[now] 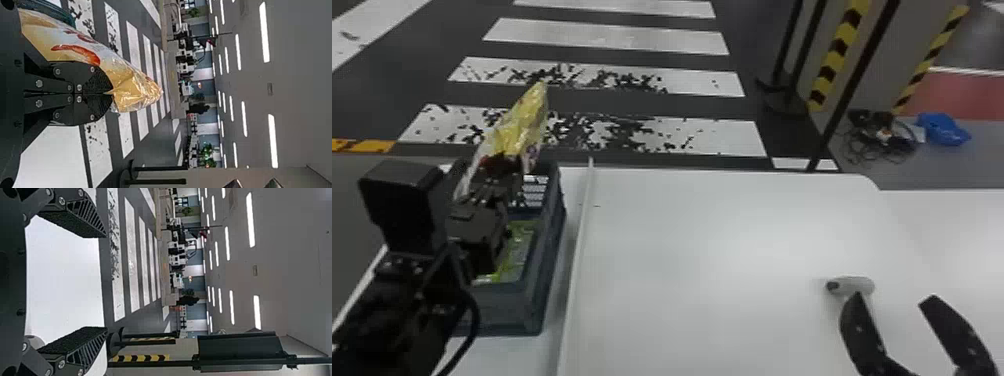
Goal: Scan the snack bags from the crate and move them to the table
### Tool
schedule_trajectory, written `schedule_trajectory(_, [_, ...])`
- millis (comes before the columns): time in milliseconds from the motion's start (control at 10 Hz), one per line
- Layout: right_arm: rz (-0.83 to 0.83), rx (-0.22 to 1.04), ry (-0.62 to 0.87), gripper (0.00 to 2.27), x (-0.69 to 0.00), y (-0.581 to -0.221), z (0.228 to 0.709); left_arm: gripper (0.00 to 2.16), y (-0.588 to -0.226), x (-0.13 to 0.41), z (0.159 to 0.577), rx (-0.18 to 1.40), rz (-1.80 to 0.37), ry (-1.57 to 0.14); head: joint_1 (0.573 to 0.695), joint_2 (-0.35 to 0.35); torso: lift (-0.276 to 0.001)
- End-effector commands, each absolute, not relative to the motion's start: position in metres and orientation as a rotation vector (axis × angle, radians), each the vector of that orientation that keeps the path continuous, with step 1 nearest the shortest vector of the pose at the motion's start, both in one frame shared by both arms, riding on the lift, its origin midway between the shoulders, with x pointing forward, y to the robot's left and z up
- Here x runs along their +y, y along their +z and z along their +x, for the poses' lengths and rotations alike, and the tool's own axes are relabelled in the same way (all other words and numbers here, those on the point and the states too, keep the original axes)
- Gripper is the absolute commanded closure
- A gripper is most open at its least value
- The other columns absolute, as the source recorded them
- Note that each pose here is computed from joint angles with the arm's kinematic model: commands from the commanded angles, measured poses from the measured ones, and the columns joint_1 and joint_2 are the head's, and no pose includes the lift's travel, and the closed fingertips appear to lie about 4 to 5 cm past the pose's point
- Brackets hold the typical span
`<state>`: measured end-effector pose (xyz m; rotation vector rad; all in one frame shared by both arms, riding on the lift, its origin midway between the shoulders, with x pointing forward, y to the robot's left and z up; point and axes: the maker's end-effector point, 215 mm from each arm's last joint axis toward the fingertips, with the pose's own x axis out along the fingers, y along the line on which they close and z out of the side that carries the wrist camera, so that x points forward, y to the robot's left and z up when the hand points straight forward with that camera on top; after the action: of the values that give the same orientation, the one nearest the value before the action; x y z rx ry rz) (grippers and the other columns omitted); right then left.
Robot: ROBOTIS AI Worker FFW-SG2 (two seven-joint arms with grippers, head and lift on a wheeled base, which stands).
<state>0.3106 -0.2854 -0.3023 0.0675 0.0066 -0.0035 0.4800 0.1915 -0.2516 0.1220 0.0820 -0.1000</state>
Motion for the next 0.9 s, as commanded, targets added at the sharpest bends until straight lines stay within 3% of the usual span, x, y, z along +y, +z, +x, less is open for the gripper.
schedule_trajectory(0, [0.067, 0.009, -0.004, 0.16, -0.286, -0.303, 0.31, 1.89, -0.248, 0.165, 0.48, 0.073, 0.122, -0.141, 0.695, -0.123, -0.095])
schedule_trajectory(400, [0.073, 0.004, -0.005, 0.16, -0.284, -0.3, 0.31, 1.89, -0.235, 0.087, 0.475, 0.041, 0.166, -0.251, 0.695, -0.231, -0.095])
schedule_trajectory(800, [0.074, -0.003, -0.006, 0.16, -0.284, -0.298, 0.31, 1.89, -0.251, 0.019, 0.464, 0.06, 0.201, -0.359, 0.695, -0.326, -0.095])
